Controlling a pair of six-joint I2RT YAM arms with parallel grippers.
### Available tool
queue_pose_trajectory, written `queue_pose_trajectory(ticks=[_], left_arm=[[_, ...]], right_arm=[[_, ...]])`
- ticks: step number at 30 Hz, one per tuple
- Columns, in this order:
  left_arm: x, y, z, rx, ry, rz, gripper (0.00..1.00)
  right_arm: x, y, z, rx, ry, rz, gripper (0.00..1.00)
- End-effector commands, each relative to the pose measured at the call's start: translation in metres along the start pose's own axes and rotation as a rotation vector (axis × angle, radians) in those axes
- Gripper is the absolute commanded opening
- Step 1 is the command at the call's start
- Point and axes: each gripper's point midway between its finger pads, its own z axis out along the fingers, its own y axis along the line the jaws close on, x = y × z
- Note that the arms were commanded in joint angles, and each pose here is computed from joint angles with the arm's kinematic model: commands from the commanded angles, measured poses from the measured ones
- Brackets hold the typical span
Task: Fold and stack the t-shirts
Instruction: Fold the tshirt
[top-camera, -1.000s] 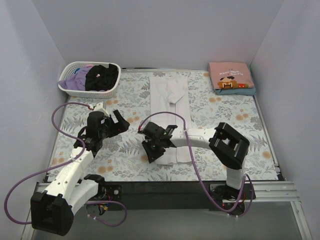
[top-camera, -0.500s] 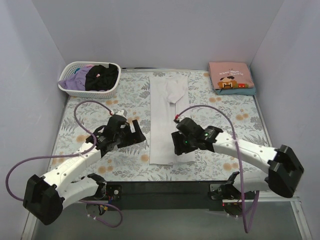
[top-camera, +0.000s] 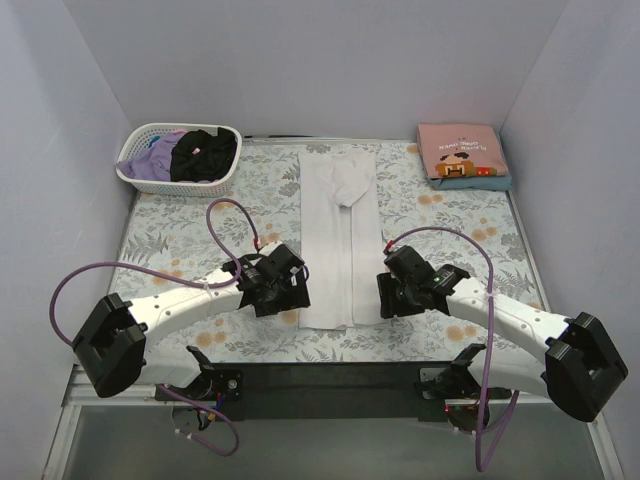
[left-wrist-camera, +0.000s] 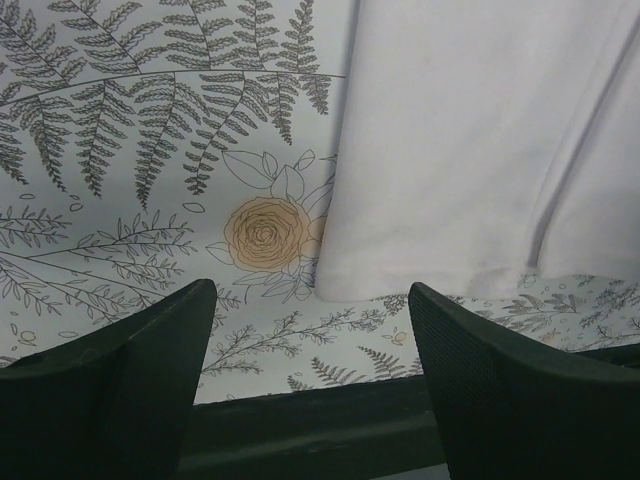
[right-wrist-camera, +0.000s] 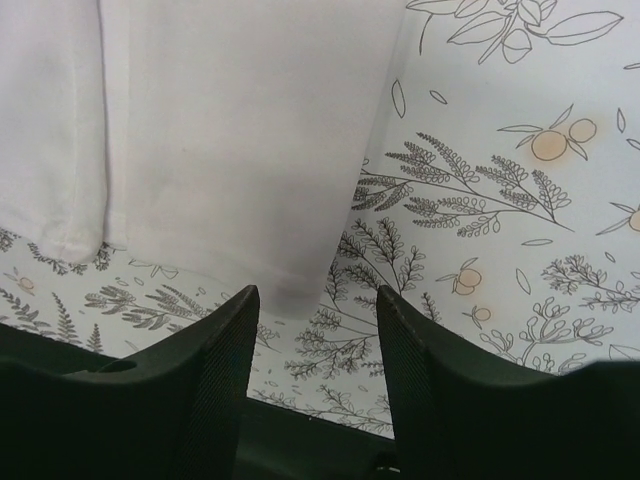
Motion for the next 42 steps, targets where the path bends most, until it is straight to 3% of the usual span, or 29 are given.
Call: queue_pose_trajectory(ticks=[1,7,17,24,37,42], left_arm=[[-0.006,-0.010,-0.003,-0.015,-0.039,-0.021,0.75],[0.005,-0.011,0.005,-0.043,-0.012,-0.005,0.72],[0.026,-0.007,0.014,-0.108,0.048,0.036,0.72],[0.028,-0.008,0.018,-0.144,0.060,0.049,0.71],[0.037,-0.005,0.033,-0.205,0.091,0.077,0.50],[0.045,0.001,0.041,-0.246,0.119,0.088,0.36]], right_arm=[[0.003,-0.001,0.014,-0.008,0.008,-0.010,0.57],[0.016,-0.001,0.027,-0.018,0.066,-0.016,0.51],[0.054,-0.017,0.030,0.013,0.179,-0.020,0.34],[0.062,-0.022,0.030,0.027,0.213,-0.036,0.02],[0.060,-0.024,0.032,0.034,0.195,-0.042,0.01],[0.066,-0.023,0.035,0.024,0.207,-0.036,0.01]])
